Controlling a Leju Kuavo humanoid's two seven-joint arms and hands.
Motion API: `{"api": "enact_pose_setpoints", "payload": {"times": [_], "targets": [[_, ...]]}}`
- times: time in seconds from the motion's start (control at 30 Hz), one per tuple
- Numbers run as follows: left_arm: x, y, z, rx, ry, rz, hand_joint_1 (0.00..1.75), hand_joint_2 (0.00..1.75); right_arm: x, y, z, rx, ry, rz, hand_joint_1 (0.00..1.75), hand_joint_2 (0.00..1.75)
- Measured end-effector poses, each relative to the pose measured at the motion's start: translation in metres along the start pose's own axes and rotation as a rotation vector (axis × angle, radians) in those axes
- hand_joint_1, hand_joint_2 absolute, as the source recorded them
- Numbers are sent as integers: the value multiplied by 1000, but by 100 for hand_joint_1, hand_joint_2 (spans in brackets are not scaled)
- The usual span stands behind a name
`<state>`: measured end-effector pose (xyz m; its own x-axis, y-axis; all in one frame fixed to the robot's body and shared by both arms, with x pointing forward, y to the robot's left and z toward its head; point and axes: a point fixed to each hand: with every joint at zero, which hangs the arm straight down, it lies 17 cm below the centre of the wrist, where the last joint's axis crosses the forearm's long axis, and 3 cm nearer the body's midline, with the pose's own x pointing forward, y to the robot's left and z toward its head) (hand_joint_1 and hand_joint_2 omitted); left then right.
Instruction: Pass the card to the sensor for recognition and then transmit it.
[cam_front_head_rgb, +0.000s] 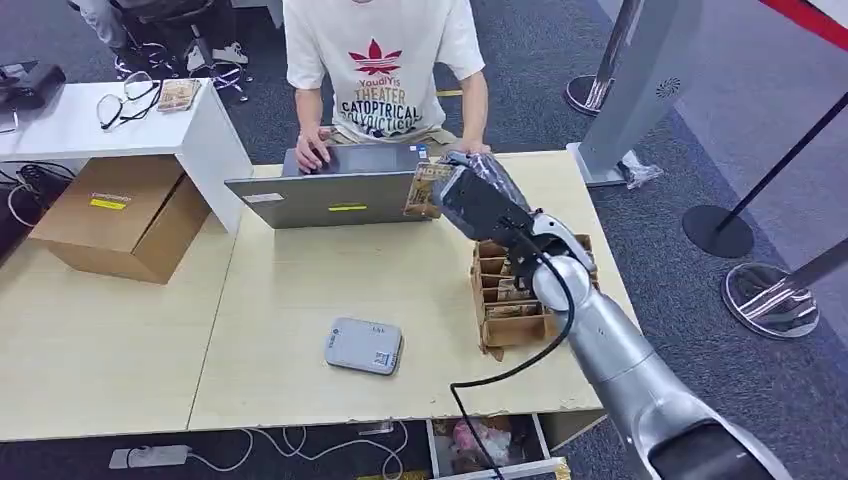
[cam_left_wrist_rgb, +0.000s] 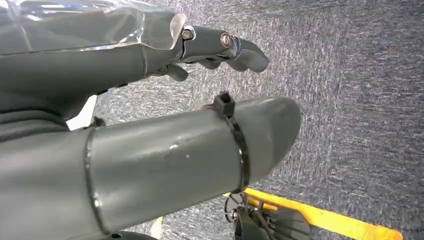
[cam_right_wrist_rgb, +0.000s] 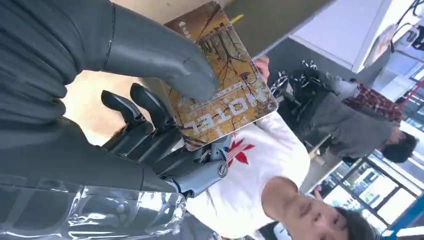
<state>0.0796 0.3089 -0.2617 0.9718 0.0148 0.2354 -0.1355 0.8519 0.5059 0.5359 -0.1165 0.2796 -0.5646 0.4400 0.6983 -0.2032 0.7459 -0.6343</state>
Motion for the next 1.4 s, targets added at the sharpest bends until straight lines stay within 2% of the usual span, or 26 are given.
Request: {"api": "enact_pose_setpoints", "payload": {"times": [0.17,0.3,0.63,1.1,1.13,1.17,1.4], "targets": [[2,-1,0,0,4,-9,0,0,-12,-23,-14,-52,40,84,175,175],[3,-1,0,-1,2,-12,0,0,-29,-37,-24,-82,93,92,175,175],[6,0,-1,1,-19,-52,0,0,-72,-67,-26,-141,203,108,175,175],[6,5,-3,10,-38,-68,0,0,-89,-66,-26,-139,257,110,175,175],[6,5,-3,10,-41,-71,0,0,-91,-66,-25,-140,260,111,58,175],[7,5,-3,10,-43,-74,0,0,-92,-66,-25,-140,263,112,0,175],[8,5,-3,9,-56,-85,0,0,-100,-60,-19,-130,282,112,0,175]]}}
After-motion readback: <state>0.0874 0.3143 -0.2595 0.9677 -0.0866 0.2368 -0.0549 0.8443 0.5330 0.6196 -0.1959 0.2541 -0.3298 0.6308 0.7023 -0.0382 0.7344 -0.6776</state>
